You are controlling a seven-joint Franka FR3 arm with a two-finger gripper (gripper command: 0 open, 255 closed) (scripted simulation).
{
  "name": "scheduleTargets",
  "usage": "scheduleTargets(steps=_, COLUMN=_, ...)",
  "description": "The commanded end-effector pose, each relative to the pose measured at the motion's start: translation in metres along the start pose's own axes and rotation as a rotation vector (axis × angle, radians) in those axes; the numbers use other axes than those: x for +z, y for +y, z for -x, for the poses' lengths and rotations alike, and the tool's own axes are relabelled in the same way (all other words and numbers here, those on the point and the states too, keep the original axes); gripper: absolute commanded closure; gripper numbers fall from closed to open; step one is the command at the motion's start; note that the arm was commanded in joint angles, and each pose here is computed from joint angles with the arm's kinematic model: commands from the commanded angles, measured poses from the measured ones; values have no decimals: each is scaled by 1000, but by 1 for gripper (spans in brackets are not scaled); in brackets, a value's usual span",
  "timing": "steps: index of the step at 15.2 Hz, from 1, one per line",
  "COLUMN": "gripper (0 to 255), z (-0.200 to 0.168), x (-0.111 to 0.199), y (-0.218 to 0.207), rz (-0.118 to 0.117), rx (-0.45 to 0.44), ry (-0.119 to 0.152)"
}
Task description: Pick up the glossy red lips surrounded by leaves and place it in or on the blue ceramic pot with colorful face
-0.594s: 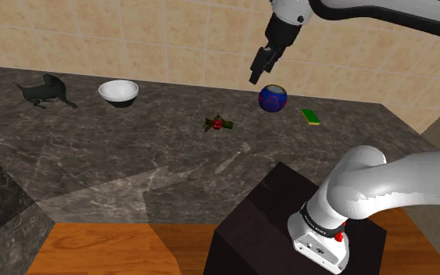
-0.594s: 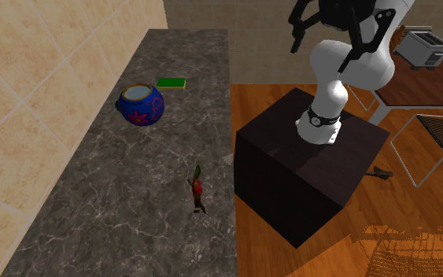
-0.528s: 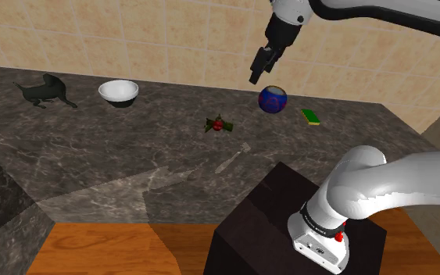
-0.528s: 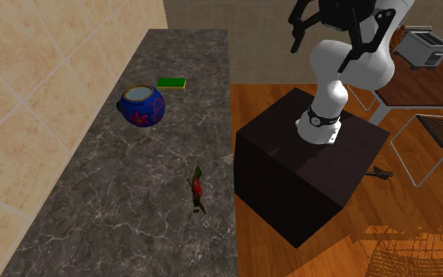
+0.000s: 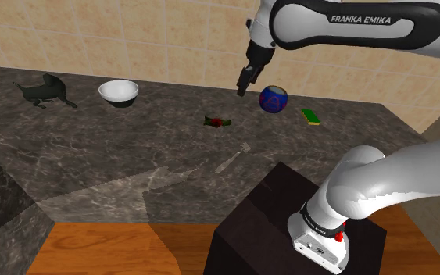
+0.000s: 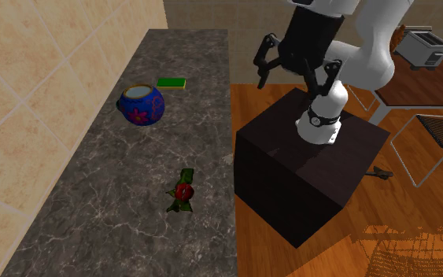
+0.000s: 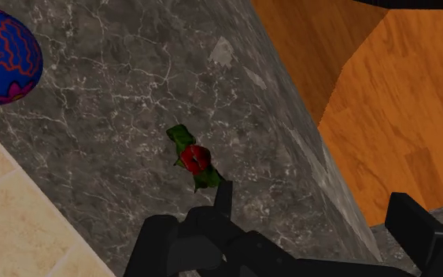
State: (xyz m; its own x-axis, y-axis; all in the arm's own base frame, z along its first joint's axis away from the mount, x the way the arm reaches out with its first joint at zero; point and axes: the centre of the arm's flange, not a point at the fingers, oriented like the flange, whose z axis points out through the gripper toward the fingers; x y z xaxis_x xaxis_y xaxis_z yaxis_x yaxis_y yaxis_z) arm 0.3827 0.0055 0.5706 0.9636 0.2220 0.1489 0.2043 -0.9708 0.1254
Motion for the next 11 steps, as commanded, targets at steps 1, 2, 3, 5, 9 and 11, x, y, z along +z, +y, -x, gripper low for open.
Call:
scheduleTargets(steps=1, gripper=0, z=-9, x=24, y=10, rz=7, rx=-24, ry=-12)
scheduleTargets(steps=2, gripper=0, z=-14, x=36, y=14, rz=10, rx=-36, ry=-19)
scheduleTargets(steps=3, gripper=0, z=-19, x=47, y=18, rz=14, rx=-48, ry=-26)
scheduleTargets(steps=5, gripper=0, z=-30, x=71, y=25, rz=20, rx=-71, ry=-39)
scheduleTargets(steps=9, gripper=0, z=-50, x=118, y=40, rz=33, rx=-117, ry=-66)
scheduleTargets(steps=11, gripper=0, z=-60, x=142, y=47, rz=40, rx=-140, ry=-80)
